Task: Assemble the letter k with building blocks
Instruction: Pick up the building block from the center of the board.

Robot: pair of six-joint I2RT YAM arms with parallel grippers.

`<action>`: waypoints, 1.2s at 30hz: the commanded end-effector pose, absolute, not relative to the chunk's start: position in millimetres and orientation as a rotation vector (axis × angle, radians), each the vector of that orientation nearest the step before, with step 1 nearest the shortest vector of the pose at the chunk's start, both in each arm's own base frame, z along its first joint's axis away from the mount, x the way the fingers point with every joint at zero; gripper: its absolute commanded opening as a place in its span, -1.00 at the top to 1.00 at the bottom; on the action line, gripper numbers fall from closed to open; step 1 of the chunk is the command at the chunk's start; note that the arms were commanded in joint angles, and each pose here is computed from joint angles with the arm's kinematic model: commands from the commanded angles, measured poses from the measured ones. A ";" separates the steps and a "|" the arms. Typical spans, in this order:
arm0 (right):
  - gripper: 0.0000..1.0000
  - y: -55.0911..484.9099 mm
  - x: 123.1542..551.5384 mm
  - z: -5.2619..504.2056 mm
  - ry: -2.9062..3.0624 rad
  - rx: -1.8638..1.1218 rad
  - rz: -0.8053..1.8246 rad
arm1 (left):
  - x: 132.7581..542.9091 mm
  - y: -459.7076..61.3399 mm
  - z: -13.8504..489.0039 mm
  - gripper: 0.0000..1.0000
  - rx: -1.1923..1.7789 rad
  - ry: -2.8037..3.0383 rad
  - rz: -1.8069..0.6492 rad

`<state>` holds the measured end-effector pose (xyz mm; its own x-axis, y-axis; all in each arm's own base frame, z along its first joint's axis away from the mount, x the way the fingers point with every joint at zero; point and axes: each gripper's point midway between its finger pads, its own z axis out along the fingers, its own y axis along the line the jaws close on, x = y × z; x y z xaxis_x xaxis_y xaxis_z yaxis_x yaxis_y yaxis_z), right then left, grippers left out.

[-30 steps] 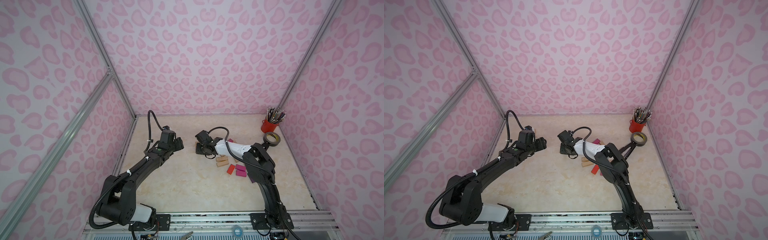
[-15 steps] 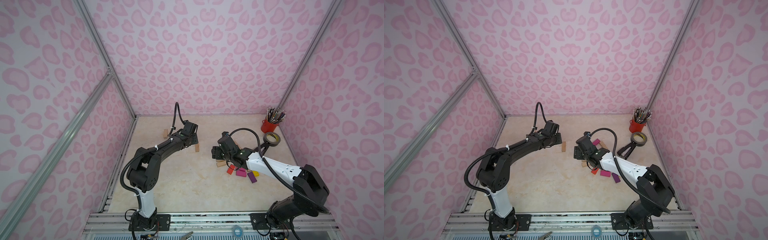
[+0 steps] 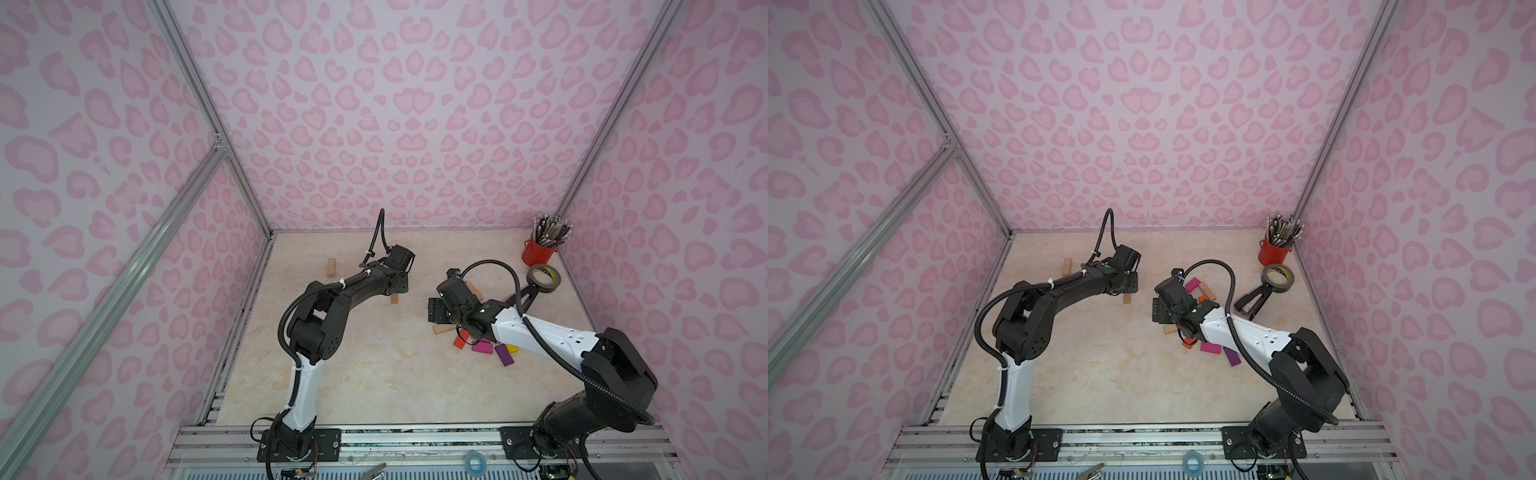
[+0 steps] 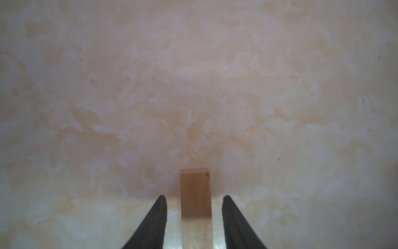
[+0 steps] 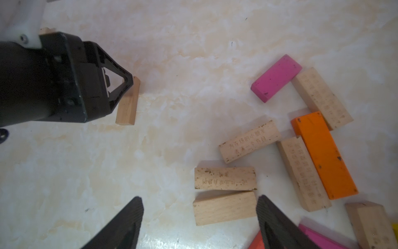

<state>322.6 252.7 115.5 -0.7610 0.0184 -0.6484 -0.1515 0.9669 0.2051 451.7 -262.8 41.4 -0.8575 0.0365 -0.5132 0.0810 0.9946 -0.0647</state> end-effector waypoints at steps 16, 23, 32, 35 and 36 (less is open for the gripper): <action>-0.70 251.8 324.6 123.2 2.409 -0.092 0.328 | 445.7 -261.4 16.9 0.48 0.104 2.676 -0.068; -0.72 252.2 324.3 126.9 2.408 -0.093 0.339 | 445.6 -261.4 13.8 0.46 0.109 2.684 -0.066; -0.72 252.1 324.0 130.0 2.402 -0.091 0.346 | 445.8 -261.5 14.6 0.36 0.111 2.684 -0.067; -0.72 252.4 324.2 130.7 2.401 -0.093 0.346 | 445.8 -262.1 15.4 0.42 0.111 2.683 -0.073; -0.72 252.2 324.4 130.4 2.402 -0.092 0.346 | 446.0 -262.1 16.0 0.48 0.111 2.681 -0.073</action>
<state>323.8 252.8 130.1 -0.7541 0.0335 -0.6559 -0.1564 0.9608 0.2290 451.8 -266.3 20.2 -0.8812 0.0561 -0.4694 0.0891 0.9948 -0.0485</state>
